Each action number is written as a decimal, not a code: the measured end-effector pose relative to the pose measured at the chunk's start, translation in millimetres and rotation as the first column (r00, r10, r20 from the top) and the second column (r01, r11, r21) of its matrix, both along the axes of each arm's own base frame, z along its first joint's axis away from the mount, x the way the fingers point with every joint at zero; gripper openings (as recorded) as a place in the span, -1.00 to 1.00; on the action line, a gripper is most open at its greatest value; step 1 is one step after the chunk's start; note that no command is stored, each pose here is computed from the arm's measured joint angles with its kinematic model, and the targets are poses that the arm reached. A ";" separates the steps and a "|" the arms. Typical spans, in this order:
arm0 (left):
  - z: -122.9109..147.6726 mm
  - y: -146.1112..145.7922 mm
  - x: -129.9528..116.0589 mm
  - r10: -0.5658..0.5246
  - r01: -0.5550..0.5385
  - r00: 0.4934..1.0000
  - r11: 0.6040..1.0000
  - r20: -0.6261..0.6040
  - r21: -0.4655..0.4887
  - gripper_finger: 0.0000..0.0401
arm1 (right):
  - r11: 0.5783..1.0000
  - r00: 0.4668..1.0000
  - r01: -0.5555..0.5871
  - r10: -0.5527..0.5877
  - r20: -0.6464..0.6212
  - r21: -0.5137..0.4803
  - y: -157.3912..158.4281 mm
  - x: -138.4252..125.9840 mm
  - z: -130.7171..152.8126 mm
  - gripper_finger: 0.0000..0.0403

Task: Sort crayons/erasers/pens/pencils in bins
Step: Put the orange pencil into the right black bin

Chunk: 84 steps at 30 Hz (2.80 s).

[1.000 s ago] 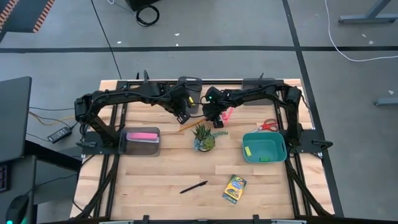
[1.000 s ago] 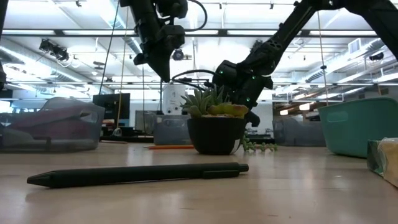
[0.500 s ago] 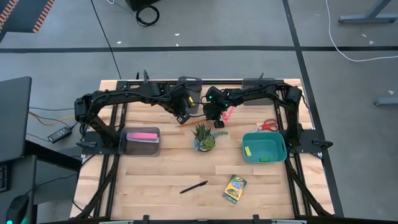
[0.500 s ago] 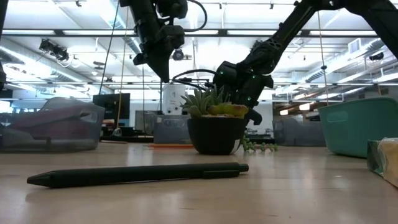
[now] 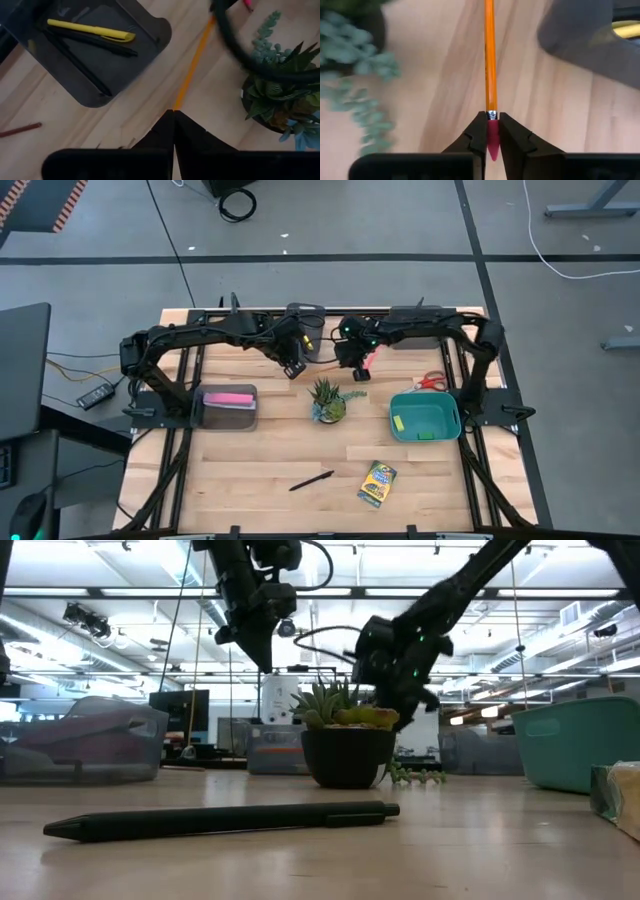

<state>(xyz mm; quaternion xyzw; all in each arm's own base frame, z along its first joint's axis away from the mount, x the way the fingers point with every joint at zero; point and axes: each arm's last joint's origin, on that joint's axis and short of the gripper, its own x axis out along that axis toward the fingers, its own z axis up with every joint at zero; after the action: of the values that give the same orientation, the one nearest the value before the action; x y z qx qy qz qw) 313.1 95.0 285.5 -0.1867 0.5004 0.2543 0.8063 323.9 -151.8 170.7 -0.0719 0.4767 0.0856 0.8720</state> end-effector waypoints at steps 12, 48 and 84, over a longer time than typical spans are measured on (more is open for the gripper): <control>10.4 9.3 -6.3 -0.060 0.059 0.998 0.992 0.007 0.111 -0.87 | 0.964 0.961 0.265 -0.262 -0.091 0.029 13.0 -72.1 86.6 -0.79; 60.3 96.8 -48.4 -0.067 -0.046 0.958 0.924 0.278 0.380 -0.85 | -0.392 -0.278 0.862 -0.896 -0.346 0.323 46.8 -163.9 149.6 -0.79; 59.5 101.2 -52.4 -0.048 -0.059 0.962 0.925 0.270 0.376 -0.95 | -0.889 -0.796 0.356 -0.450 -0.404 0.288 -20.6 -143.4 103.3 -0.67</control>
<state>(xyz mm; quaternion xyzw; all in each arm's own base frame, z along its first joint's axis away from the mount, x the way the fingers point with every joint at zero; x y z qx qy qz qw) 260.7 196.2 345.1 -0.0617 0.3246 0.3205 0.8878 180.5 -172.3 274.0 0.6318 0.0628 -0.6979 0.3314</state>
